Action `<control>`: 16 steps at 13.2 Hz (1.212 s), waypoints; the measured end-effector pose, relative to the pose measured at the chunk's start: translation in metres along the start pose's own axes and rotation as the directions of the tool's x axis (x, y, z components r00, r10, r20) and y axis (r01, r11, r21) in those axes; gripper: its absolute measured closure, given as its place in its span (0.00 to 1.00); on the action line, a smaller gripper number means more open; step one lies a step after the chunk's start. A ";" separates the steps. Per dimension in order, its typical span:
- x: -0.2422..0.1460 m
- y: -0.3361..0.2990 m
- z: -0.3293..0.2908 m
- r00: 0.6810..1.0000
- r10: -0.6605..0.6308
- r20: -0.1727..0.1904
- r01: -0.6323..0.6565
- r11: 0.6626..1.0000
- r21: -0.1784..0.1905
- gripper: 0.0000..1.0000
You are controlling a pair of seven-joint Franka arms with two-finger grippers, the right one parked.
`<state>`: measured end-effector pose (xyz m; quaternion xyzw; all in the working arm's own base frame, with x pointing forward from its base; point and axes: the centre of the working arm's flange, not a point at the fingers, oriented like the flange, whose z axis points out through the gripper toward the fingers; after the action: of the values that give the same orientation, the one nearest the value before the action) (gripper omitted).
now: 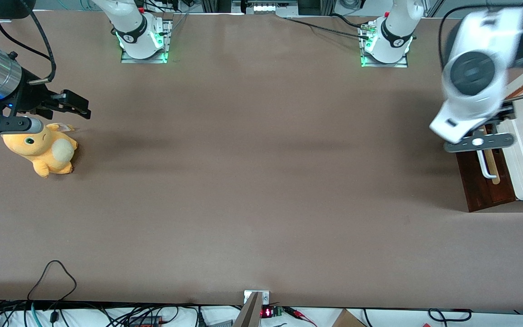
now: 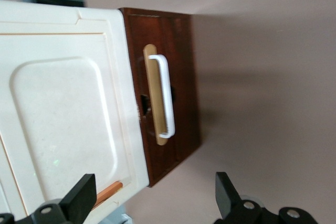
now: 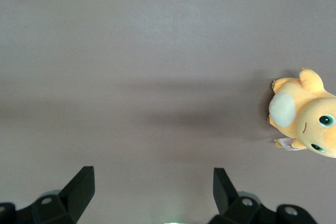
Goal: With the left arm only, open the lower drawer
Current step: 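Move the open left gripper down toward the drawer's white bar handle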
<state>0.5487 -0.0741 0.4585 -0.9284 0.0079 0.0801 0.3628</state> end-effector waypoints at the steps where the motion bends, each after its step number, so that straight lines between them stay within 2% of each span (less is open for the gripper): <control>1: -0.001 0.017 0.014 1.000 -0.006 0.001 0.006 0.997 0.073 0.00; 4: -0.003 0.057 0.063 0.998 0.061 0.014 -0.063 0.962 0.265 0.00; 5: -0.004 0.069 0.081 0.995 0.092 0.026 -0.096 0.944 0.316 0.00; 8: -0.002 0.107 0.127 0.992 0.121 0.033 -0.124 0.893 0.433 0.00; 11: -0.006 0.134 0.176 0.994 0.108 0.016 -0.100 0.849 0.518 0.00; 16: -0.002 0.142 0.229 0.994 0.106 0.019 -0.097 0.797 0.596 0.00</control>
<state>0.5041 -0.0240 0.1971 -0.7661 0.0852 0.0856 0.6312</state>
